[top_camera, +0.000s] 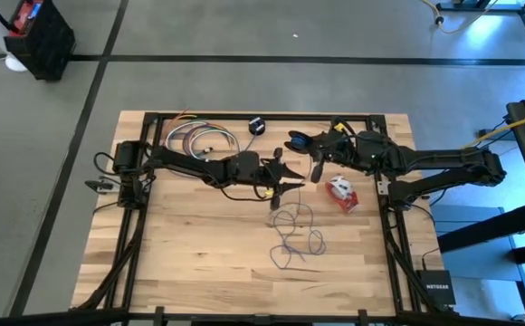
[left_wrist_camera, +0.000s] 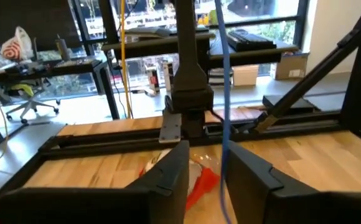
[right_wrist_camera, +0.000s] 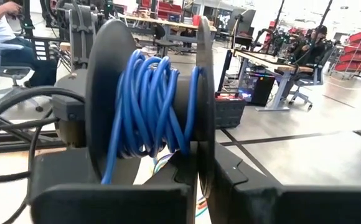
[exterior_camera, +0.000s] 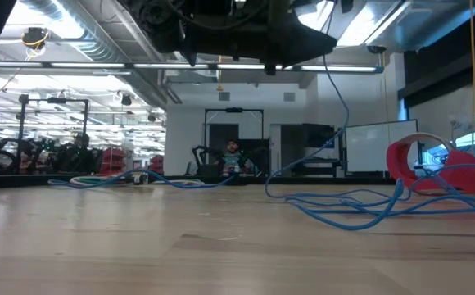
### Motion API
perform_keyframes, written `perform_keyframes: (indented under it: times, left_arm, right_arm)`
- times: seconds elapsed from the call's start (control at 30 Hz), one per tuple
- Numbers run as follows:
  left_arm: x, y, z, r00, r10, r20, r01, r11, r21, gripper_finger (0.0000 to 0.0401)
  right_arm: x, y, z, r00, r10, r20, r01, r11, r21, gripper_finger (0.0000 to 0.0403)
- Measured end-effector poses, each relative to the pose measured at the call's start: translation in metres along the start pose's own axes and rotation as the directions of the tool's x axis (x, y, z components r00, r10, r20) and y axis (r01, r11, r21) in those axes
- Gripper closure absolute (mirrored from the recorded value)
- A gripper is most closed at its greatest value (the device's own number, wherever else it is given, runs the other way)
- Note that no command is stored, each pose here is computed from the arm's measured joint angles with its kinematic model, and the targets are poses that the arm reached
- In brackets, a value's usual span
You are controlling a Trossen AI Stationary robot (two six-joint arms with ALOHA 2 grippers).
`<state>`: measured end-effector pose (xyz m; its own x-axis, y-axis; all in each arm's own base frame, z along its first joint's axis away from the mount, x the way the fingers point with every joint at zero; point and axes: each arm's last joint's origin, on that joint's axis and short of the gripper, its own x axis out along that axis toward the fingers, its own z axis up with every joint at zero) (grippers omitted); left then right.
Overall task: Coil cords
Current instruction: Coil the blue wire onto the spool
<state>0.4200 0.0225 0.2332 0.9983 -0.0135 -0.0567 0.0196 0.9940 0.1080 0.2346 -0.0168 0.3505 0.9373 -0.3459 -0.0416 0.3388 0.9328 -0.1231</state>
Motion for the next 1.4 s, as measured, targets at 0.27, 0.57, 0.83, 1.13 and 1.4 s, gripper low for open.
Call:
perform_keyframes:
  times: [0.27, 0.57, 0.83, 1.13, 1.4]
  left_arm:
    - [-0.001, 0.002, -0.004, 0.996, 0.057, -0.064, -0.055, 0.998, 0.034, 0.0393]
    - [-0.019, 0.008, 0.010, 0.944, 0.253, -0.213, -0.222, 0.962, 0.160, 0.0398]
    - [-0.048, 0.009, 0.026, 0.857, 0.352, -0.377, -0.277, 0.930, 0.240, 0.0399]
    - [-0.067, 0.020, 0.028, 0.758, 0.443, -0.479, -0.340, 0.895, 0.289, 0.0398]
    - [-0.096, 0.020, 0.054, 0.753, 0.441, -0.488, -0.355, 0.897, 0.264, 0.0397]
  right_arm:
    - [0.000, 0.000, 0.000, 1.000, 0.001, 0.001, -0.001, 1.000, 0.000, 0.0384]
    - [0.000, 0.000, -0.001, 1.000, 0.002, -0.006, -0.002, 1.000, -0.002, 0.0384]
    - [0.000, 0.001, -0.004, 0.999, 0.023, -0.037, -0.024, 1.000, -0.018, 0.0384]
    - [0.019, 0.009, -0.025, 0.988, 0.031, -0.154, -0.040, 0.997, -0.059, 0.0384]
    - [0.040, 0.016, -0.052, 0.956, -0.075, -0.284, 0.027, 0.985, -0.168, 0.0384]
